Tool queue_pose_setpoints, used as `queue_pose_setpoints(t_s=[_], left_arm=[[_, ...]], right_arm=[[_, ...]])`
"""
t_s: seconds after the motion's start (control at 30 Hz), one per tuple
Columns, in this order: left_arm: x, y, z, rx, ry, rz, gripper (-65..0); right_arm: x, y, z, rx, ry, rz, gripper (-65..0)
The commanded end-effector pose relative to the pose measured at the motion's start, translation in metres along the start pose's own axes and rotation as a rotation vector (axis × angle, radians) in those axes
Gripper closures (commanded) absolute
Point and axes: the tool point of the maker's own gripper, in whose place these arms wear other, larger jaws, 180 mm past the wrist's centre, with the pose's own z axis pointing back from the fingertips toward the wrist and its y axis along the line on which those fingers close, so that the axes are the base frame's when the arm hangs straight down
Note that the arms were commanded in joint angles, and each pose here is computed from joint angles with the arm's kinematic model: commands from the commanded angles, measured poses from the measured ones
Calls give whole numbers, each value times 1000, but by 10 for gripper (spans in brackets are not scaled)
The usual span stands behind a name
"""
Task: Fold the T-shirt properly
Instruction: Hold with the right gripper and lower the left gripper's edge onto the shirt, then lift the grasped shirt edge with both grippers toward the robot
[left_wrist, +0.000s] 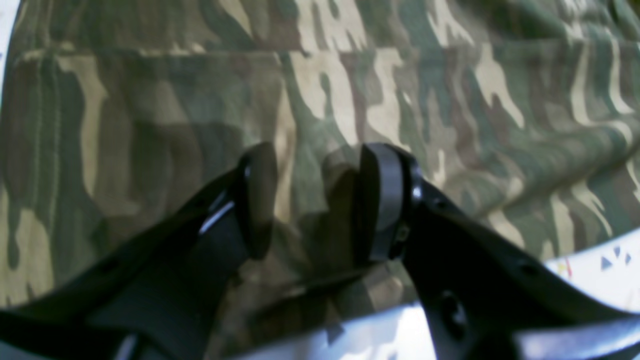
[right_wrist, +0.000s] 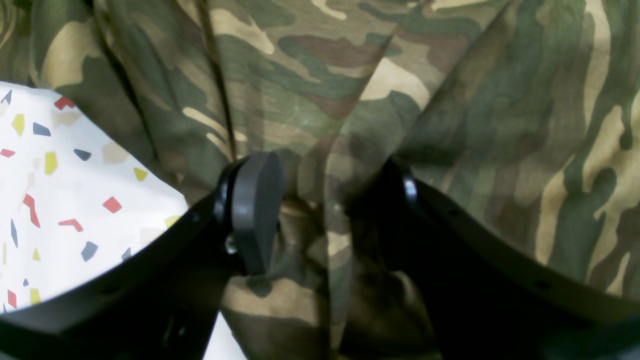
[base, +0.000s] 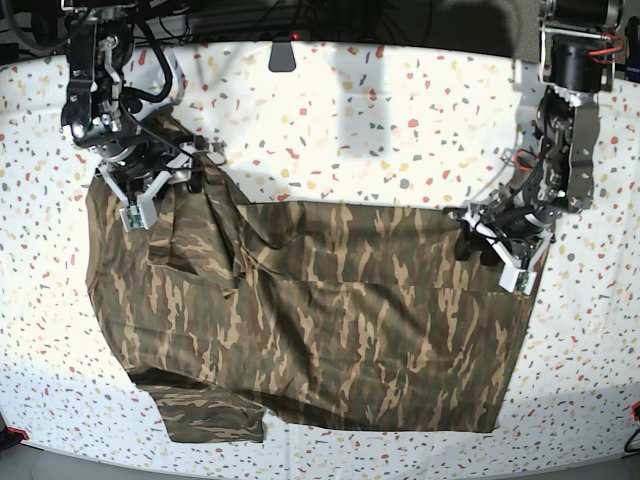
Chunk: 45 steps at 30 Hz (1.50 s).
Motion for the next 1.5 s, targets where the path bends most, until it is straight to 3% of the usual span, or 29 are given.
queue_pose_setpoints(t_s=[0.0,0.2,0.47,0.73,1.0,1.13,1.27,1.47], left_arm=[[-74,-3,7,14,296,-21,-264],[-84,-11,17,5,307,-36,-264],[-113,6,34,39,363,-37,-264],[-101,-3,38,32,324,-57,-264],[-122,-10,51,23,338,-66,-264],[-111,-14,61,22,301,-113,-264],[-71,-16,69,64,214,-196,-264],[-85,-11,79,108,257,-267,-264]], right_arm=[[10,-2,3,1,-22,18,-294],[6,-1,3,5,-8,18,-294],[11,1,6,4,-19,31,-294],[29,4,13,2,-65,61,-294],[34,6,16,1,-74,72,-294],[36,7,17,1,-80,76,-294],[35,6,17,0,-73,76,-294],[30,6,17,0,-50,76,-294]])
